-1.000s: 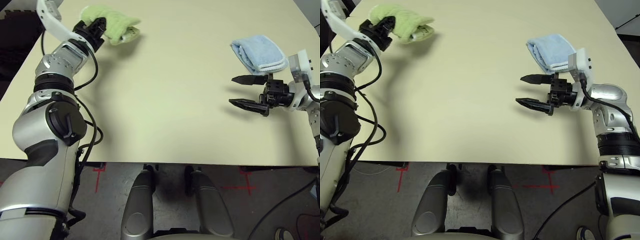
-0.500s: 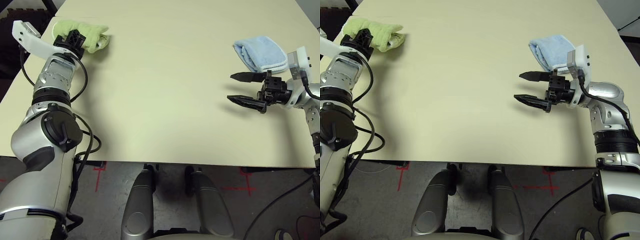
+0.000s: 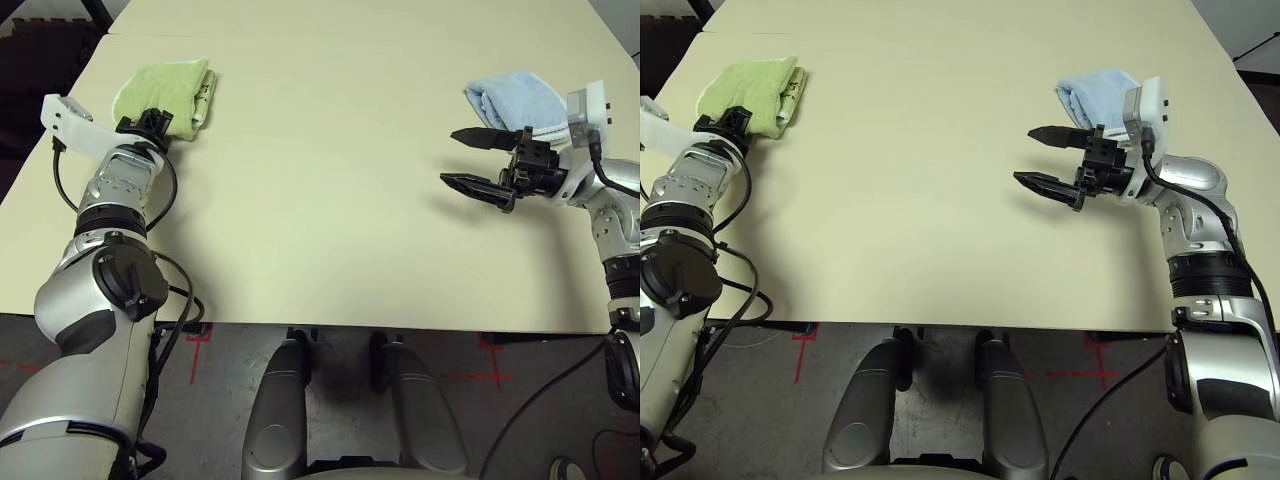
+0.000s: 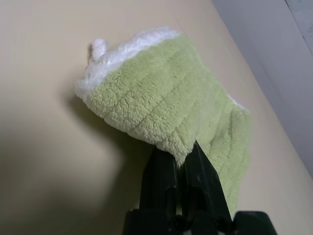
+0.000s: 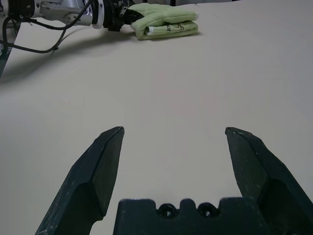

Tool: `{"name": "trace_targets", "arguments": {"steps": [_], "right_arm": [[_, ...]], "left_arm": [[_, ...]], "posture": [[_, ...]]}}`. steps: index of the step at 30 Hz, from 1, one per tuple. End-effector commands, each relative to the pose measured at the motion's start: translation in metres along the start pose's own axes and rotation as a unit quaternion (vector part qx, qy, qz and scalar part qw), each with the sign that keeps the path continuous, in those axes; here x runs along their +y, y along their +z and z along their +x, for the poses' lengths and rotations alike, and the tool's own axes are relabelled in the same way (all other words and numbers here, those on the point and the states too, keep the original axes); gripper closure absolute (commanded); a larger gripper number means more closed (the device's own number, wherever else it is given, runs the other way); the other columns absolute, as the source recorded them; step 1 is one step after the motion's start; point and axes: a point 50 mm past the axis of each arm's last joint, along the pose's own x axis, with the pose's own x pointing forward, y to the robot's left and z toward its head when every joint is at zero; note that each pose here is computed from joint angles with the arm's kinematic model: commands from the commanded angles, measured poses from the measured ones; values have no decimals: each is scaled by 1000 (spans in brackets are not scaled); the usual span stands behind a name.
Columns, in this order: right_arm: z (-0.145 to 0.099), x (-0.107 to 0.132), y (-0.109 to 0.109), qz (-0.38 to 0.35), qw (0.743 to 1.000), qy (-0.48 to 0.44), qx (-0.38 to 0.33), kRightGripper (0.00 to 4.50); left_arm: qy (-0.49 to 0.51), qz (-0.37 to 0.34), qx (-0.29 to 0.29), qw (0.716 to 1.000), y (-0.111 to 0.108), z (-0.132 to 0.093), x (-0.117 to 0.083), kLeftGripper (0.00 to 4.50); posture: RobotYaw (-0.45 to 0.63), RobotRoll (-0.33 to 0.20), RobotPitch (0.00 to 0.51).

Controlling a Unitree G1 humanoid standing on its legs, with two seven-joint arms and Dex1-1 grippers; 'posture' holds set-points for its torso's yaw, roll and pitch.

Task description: Fold the towel and set it aside.

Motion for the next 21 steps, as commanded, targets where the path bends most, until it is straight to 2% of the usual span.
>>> {"name": "trace_targets", "arguments": {"steps": [1, 10, 13, 16, 17, 18, 21], "right_arm": [[-4, 0, 1, -3, 1000, -2, -6, 0], [-1, 0, 0, -4, 1000, 2, -7, 0], [-1, 0, 1, -5, 1000, 0, -8, 0], [-4, -2, 1, -7, 1000, -10, -7, 0], [-4, -3, 0, -6, 1000, -13, -5, 0], [-5, -3, -1, -5, 1000, -17, -4, 0], [-4, -5, -6, 6, 999, -43, -7, 0]], "left_arm": [[25, 2, 8, 1000, 3, -4, 11, 4471], [6, 73, 58, 996, 8, -3, 3, 4471], [1, 95, 95, 991, 7, -2, -6, 3609], [-22, 120, 145, 982, 6, -3, -21, 2470], [-49, 151, 157, 975, 7, -4, -28, 2118], [-87, 199, 164, 962, 9, -6, -35, 1681], [-251, 320, 112, 907, 11, -17, -66, 541]], "posture": [[94, 0, 277], [97, 0, 275], [95, 0, 275], [97, 0, 276], [100, 0, 276], [102, 0, 276], [104, 0, 274]]}}
